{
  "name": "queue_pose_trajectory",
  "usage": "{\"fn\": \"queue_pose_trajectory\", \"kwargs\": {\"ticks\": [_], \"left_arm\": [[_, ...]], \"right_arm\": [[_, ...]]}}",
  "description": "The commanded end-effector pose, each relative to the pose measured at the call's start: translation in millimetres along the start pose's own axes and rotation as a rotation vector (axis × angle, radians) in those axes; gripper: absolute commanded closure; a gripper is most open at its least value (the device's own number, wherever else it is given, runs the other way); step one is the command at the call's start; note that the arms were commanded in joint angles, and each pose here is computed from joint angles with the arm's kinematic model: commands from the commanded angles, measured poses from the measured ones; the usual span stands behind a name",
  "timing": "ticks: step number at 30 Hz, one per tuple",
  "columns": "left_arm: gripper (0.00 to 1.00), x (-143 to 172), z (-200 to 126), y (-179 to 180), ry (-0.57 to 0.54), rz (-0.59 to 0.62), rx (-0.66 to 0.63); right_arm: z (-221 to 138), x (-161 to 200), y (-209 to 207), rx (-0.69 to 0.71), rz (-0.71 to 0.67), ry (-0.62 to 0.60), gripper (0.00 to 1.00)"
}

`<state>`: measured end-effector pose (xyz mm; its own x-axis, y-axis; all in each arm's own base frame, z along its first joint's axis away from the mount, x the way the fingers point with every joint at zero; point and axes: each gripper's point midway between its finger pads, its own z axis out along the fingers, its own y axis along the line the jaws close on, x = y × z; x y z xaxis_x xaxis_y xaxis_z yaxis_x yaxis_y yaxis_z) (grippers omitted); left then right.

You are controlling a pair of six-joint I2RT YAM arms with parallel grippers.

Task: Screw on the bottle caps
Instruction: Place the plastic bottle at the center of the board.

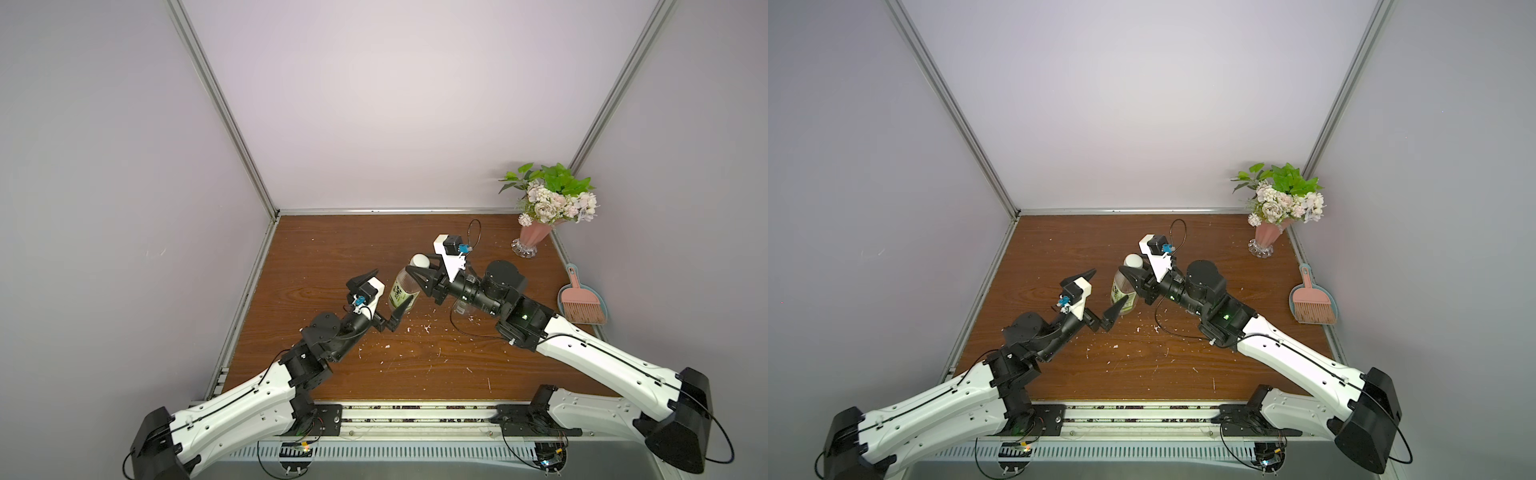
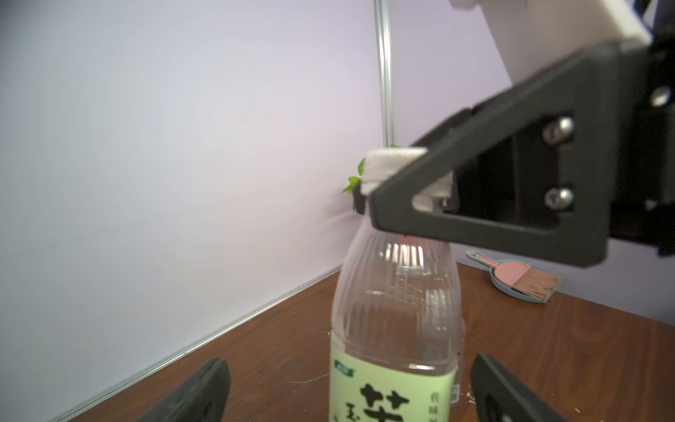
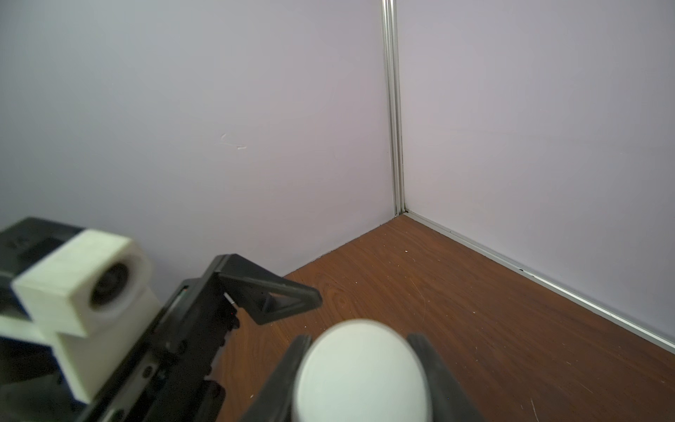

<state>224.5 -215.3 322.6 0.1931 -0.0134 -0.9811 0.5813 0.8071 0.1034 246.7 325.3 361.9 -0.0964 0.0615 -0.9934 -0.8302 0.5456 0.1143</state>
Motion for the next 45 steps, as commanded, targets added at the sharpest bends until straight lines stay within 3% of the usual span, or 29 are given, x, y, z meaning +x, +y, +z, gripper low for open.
{"fn": "queue_pose_trajectory", "kwargs": {"ticks": [1,8,12,36,37,40,45], "left_arm": [[0.01,-9.6,-16.4,31.7,-0.018,-0.034,-0.162],[0.0,-12.5,-47.9,79.0,-0.018,-0.014,-0.413],[0.01,-7.8,-56.1,99.8,0.039,0.013,-0.552],[0.0,5.8,-49.6,92.2,0.066,0.024,-0.516],[0.01,6.0,-49.3,92.2,0.066,0.024,-0.515],[0.01,8.7,-47.3,91.1,0.077,0.031,-0.511],[0.0,9.5,-46.1,90.0,0.081,0.034,-0.505]], "right_arm": [[4.7,9.4,-16.6,0.08,-0.051,-0.013,1.0],[17.1,68.5,-41.5,0.193,-0.144,0.066,1.0],[25.1,92.0,-49.6,0.218,-0.165,0.093,1.0],[41.0,121.4,-67.3,0.287,-0.112,0.077,1.0],[40.2,121.0,-68.3,0.295,-0.111,0.078,0.95],[38.6,125.4,-70.1,0.305,-0.106,0.092,0.94],[37.1,126.5,-71.2,0.311,-0.084,0.095,0.75]]}}
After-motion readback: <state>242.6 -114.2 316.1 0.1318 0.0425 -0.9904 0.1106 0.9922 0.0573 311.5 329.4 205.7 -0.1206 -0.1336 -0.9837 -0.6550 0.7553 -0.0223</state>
